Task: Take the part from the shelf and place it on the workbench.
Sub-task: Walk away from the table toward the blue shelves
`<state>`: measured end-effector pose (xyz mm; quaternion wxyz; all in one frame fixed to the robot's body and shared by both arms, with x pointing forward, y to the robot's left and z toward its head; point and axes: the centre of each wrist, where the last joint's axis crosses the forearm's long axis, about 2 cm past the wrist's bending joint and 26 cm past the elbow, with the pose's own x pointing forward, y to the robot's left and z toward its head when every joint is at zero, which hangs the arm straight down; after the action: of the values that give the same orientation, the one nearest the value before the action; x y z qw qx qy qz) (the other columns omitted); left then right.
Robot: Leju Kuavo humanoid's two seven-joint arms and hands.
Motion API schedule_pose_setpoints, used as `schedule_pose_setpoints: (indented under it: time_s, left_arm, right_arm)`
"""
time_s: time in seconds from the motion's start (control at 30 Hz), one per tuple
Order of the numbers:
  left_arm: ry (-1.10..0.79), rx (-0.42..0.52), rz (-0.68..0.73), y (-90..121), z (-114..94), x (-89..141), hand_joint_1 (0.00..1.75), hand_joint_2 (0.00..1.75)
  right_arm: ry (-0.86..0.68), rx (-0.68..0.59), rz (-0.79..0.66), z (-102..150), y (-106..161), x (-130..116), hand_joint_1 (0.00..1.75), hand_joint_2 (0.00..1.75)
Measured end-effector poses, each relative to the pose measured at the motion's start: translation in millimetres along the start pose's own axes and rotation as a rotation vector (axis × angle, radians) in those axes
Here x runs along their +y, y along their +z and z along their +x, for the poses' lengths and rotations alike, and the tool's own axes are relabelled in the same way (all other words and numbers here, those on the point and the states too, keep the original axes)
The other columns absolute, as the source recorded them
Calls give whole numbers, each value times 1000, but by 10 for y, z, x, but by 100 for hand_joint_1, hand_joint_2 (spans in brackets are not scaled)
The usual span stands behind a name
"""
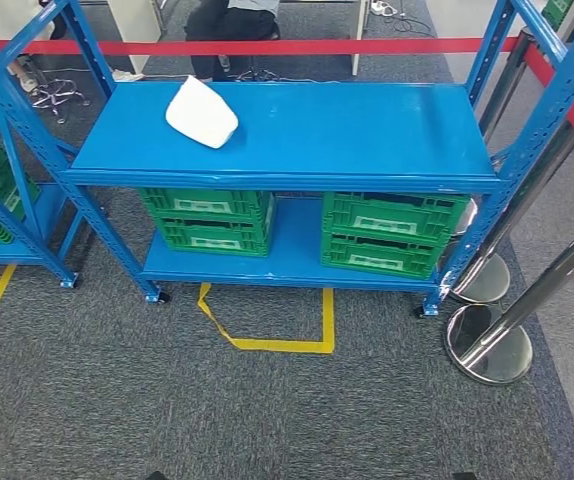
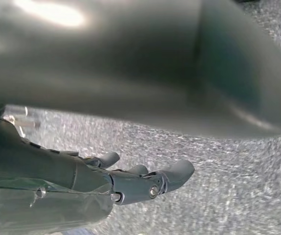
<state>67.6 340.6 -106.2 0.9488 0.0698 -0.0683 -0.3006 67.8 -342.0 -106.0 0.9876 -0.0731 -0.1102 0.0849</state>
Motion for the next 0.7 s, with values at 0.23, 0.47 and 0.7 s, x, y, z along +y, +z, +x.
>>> schedule_pose_setpoints:
  time_s: [0.23,0.47,0.7]
  left_arm:
    - [226,65,6,0,-15,16,0,0]
    - [388,116,3,0,-20,20,0,0]
    - [392,118,4,0,-20,21,0,0]
  right_arm:
    - [-67,30,-28,1,0,-6,0,0]
    - [-119,58,-49,-2,0,-11,0,0]
    - [-123,64,-49,-2,0,-10,0,0]
